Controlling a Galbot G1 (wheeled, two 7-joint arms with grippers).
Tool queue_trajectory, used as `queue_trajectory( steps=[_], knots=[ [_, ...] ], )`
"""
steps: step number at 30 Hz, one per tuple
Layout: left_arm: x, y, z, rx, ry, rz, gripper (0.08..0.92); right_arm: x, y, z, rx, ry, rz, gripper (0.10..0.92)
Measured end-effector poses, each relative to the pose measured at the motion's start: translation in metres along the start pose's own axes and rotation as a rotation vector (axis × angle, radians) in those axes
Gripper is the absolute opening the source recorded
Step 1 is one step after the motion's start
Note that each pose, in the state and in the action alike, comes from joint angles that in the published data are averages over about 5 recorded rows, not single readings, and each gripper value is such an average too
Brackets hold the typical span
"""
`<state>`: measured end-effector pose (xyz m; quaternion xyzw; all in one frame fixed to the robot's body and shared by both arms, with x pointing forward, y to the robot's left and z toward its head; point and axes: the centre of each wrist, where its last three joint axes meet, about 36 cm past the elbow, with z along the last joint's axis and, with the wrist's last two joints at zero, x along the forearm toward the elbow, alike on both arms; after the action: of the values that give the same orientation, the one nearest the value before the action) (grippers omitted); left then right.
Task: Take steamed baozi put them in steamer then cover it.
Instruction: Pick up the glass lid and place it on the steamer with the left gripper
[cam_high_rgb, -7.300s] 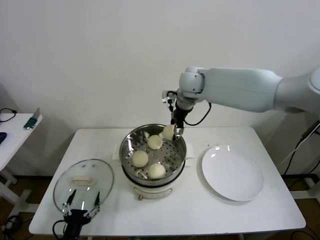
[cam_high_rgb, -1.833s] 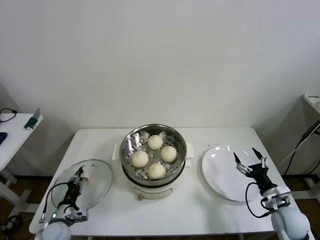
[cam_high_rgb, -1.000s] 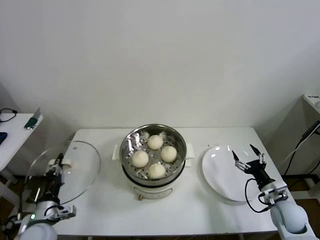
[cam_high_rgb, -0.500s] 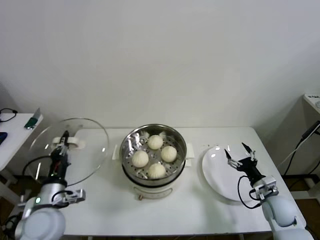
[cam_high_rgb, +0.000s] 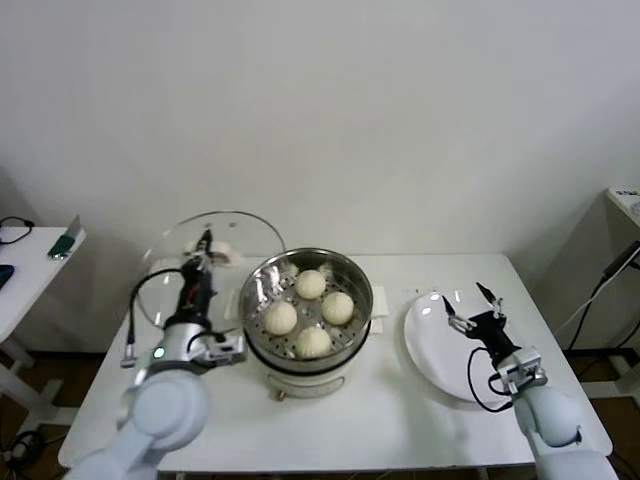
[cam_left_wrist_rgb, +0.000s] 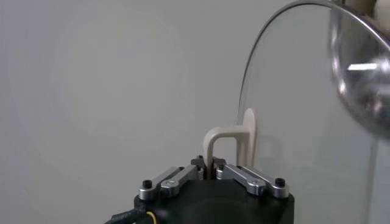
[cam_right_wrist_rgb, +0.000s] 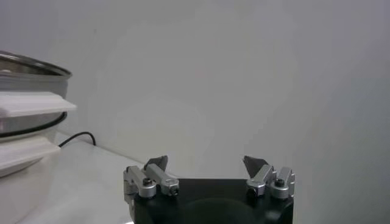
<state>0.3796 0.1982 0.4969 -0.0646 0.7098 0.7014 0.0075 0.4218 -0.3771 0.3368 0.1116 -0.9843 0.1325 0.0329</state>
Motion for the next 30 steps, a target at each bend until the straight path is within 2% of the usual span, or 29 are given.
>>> queue_trajectory(
  steps=[8, 20, 30],
  knots=[
    [-0.001, -0.020, -0.056, 0.034, -0.026, 0.083, 0.149, 0.002, 0.002, 0.002, 0.001, 0.003, 0.008, 0.823],
    [-0.013, -0.041, -0.115, 0.046, -0.038, 0.130, 0.149, 0.009, -0.004, 0.008, 0.005, 0.010, 0.028, 0.823],
    [-0.009, -0.056, -0.145, 0.066, -0.037, 0.173, 0.149, 0.009, -0.006, 0.010, 0.003, 0.009, 0.037, 0.823]
  ],
)
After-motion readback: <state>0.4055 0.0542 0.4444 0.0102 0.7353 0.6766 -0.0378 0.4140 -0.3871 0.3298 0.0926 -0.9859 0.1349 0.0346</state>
